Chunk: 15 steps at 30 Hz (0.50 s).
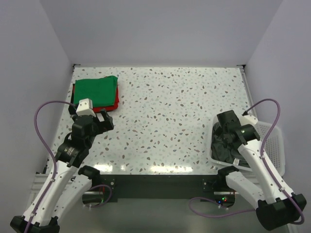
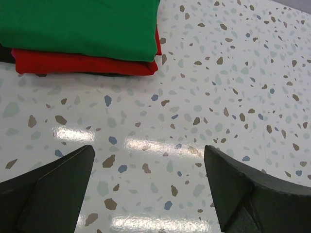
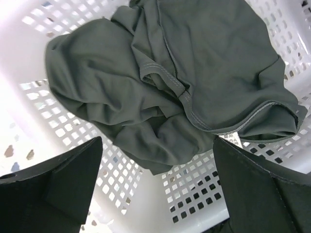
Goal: Fold and stack the t-shirts
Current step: Grab the tshirt from the pile
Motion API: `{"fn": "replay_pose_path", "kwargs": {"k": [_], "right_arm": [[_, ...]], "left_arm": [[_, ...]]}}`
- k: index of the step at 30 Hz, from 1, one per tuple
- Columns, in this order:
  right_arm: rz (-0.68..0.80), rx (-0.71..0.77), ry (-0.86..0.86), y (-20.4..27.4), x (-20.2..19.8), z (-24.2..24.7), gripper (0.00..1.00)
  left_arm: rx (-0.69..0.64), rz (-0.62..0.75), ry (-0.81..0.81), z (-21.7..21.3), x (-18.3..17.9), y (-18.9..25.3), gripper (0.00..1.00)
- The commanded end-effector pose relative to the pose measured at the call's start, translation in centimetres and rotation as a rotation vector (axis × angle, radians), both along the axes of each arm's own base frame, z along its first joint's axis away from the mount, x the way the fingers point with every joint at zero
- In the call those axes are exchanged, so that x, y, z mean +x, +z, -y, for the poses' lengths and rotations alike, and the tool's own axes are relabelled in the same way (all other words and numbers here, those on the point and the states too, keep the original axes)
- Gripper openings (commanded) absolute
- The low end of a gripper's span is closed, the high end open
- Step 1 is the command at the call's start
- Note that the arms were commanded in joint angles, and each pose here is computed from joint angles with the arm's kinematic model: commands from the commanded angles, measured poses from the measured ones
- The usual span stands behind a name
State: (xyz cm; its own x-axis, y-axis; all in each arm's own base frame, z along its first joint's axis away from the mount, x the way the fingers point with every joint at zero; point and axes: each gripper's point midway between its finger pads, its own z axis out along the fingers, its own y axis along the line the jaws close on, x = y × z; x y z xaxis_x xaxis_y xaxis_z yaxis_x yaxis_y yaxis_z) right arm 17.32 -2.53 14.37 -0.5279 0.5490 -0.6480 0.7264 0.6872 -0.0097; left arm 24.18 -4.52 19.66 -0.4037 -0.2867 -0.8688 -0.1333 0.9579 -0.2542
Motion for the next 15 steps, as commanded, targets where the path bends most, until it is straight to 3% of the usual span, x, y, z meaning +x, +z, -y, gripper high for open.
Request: {"fn": "replay_pose_path", "kwargs": {"k": [1, 15], "right_arm": [[0.028, 0.014, -0.078, -1.6, 1.0, 0.2, 0.99], [-0.028, 0.075, -0.115, -7.6, 2.8, 1.6, 0.99]], "left_arm": [[-0.016, 0.051, -0.007, 0.3, 0.4, 1.7, 1.0], [-0.028, 0.078, -0.039, 0.8, 0.4, 2.1, 1.0]]}}
